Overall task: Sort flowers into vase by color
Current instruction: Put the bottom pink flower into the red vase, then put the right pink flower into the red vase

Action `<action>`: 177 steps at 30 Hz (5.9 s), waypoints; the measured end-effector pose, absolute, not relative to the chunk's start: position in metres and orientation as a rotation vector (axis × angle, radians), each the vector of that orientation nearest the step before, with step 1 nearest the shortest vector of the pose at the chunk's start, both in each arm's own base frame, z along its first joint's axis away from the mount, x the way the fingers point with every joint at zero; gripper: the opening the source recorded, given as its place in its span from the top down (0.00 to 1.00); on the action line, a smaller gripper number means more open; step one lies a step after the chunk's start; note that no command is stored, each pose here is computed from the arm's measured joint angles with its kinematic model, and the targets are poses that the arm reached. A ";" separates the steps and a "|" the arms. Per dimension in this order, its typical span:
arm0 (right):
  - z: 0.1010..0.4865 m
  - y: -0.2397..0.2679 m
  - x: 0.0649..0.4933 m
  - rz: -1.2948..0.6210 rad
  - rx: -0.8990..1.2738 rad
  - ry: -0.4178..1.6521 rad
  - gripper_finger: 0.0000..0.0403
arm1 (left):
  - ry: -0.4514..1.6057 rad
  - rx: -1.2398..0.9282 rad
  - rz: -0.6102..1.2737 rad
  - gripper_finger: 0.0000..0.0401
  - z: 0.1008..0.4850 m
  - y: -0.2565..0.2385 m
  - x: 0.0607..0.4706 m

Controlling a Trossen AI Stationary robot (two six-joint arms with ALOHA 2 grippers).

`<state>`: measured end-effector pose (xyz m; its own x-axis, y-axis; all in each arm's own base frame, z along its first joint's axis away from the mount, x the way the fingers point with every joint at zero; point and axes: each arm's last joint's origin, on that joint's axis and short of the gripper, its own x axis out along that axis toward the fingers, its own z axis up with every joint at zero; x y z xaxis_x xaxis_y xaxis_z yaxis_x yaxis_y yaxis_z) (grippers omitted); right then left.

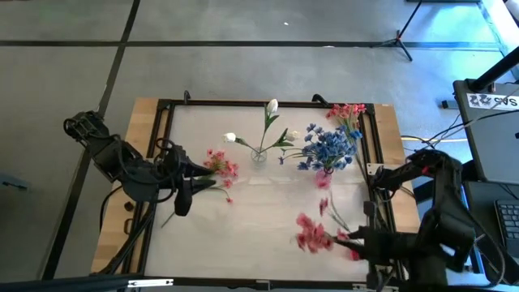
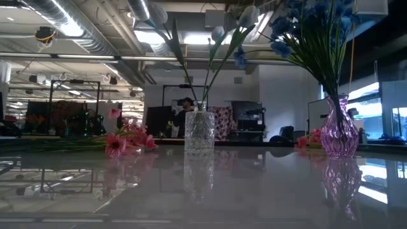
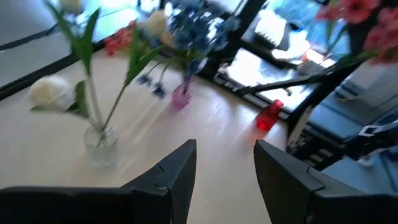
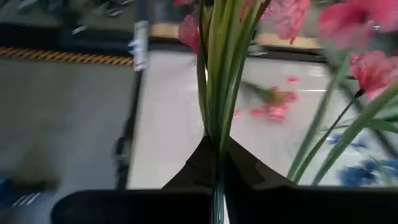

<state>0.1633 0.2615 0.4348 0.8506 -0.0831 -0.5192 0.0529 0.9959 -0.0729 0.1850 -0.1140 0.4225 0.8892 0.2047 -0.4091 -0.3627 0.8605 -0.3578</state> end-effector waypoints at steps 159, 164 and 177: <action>0.417 0.032 0.130 -0.823 0.386 -0.138 0.54 | 0.409 -0.095 0.614 0.61 0.427 -0.024 0.209; 0.416 -0.009 0.177 -0.841 0.397 -0.114 0.54 | 0.406 -0.126 0.580 0.61 0.430 -0.025 0.204; 0.406 -0.130 0.112 -1.266 0.493 0.179 0.54 | 0.437 -0.158 0.430 0.61 0.429 -0.039 0.202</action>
